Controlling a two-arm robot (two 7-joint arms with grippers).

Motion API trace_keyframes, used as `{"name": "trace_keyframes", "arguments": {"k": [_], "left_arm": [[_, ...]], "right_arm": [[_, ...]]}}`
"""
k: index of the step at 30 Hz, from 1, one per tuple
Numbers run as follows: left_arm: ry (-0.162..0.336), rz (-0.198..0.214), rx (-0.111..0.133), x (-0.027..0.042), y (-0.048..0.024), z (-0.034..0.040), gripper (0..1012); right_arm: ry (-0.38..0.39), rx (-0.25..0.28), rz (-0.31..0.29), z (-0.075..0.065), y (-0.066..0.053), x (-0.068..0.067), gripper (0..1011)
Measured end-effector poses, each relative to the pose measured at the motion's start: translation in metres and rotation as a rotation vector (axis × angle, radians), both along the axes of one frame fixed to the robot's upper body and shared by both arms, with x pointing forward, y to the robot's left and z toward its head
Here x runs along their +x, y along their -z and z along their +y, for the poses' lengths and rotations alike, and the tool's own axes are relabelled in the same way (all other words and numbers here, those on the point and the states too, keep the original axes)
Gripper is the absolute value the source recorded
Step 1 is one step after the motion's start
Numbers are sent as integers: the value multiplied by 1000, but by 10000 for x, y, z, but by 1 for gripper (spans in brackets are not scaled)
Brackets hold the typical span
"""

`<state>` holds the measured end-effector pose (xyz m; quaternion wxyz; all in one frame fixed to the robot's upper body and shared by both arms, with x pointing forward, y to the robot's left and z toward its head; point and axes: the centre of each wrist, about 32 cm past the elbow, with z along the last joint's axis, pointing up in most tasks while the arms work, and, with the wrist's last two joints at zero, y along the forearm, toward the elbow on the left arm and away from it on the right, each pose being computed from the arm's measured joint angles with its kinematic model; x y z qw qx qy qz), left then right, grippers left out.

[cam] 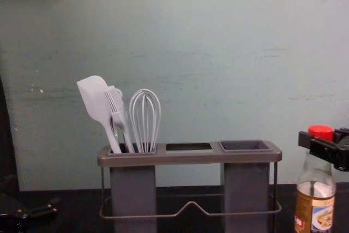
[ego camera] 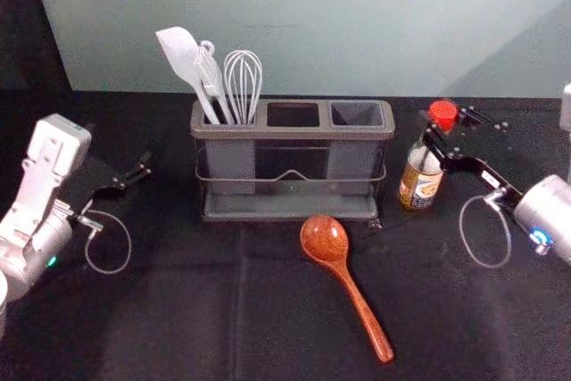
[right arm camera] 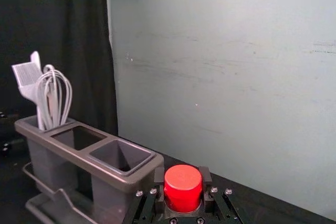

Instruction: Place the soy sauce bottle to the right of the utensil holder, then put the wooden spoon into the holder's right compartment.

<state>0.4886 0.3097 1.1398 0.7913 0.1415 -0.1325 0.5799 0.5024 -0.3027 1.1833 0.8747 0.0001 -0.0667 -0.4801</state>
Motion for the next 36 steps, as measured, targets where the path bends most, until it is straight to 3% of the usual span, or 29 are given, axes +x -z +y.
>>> {"name": "trace_keyframes", "arguments": {"k": [12, 27, 32, 35, 36], "left_arm": [[0, 0, 0, 0, 0, 0, 1005], [0, 0, 0, 0, 0, 0, 1005], [0, 0, 0, 0, 0, 0, 1005], [0, 0, 0, 0, 0, 0, 1005], [0, 0, 0, 0, 0, 0, 1005]], "right_arm": [[29, 29, -4, 152, 137, 190, 390], [28, 44, 6, 226, 198, 244, 403], [34, 54, 0, 212, 177, 239, 575], [38, 67, -20, 188, 109, 220, 632], [42, 75, -38, 166, 50, 201, 717]]}}
